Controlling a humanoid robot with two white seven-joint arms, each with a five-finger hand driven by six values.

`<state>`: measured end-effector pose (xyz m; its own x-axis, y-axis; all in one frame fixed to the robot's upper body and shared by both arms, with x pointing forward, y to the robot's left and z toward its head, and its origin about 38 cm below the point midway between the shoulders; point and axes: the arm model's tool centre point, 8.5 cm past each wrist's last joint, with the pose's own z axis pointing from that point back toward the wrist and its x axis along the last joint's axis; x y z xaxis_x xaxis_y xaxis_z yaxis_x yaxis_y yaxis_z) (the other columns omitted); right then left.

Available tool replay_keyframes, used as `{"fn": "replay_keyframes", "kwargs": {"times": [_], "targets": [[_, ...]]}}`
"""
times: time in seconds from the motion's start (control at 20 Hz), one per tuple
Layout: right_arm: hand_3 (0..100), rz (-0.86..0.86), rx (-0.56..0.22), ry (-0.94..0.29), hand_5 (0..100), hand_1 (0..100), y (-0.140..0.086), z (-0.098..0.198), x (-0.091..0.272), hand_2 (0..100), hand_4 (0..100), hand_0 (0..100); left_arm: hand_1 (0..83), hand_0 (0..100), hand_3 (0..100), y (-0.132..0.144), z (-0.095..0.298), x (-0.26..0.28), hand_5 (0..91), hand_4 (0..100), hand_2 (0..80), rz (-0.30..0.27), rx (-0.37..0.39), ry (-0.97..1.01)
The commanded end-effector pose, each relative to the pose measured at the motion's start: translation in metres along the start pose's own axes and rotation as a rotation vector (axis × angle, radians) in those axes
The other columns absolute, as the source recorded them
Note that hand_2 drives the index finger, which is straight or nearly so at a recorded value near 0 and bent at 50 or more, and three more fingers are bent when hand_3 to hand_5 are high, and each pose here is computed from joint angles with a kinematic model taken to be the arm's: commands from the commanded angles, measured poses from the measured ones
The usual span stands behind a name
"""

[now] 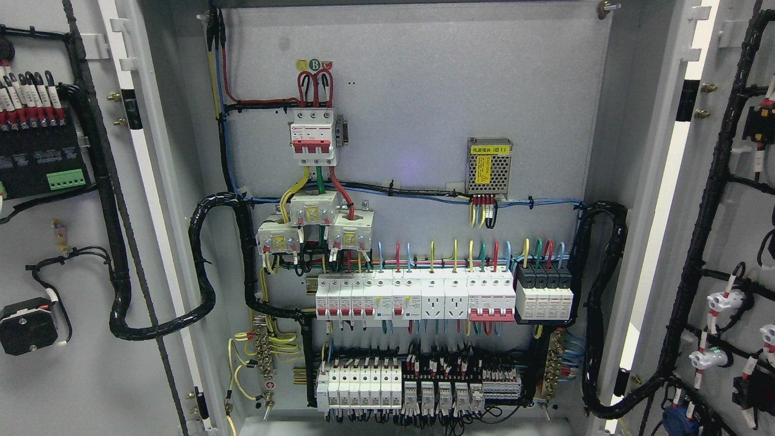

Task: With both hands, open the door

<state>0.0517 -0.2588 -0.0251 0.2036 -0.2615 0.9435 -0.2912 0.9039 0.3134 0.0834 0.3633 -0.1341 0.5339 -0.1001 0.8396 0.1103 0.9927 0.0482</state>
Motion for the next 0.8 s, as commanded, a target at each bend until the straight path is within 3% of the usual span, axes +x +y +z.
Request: {"fn": "replay_keyframes", "kwargs": {"times": [0.0,0.3,0.75], "targets": [[0,-0.033,-0.141,0.311,0,0,-0.016,0.083,-0.075,0,0,0,0.0,0,0,-0.038,0.024,-0.086,0.0,4,0.0,0.048,-0.004,0.271],[0,-0.084,-0.247,0.537,0,0,-0.017,0.123,-0.143,0,0,0,0.0,0,0,-0.054,0.027,-0.111,0.0,4,0.0,0.064,-0.006,0.365],[0,-0.151,-0.391,0.732,0,0,-0.015,0.121,-0.208,0,0,0,0.0,0,0,-0.088,0.029,-0.138,0.0,4,0.0,0.110,-0.015,0.501]]}}
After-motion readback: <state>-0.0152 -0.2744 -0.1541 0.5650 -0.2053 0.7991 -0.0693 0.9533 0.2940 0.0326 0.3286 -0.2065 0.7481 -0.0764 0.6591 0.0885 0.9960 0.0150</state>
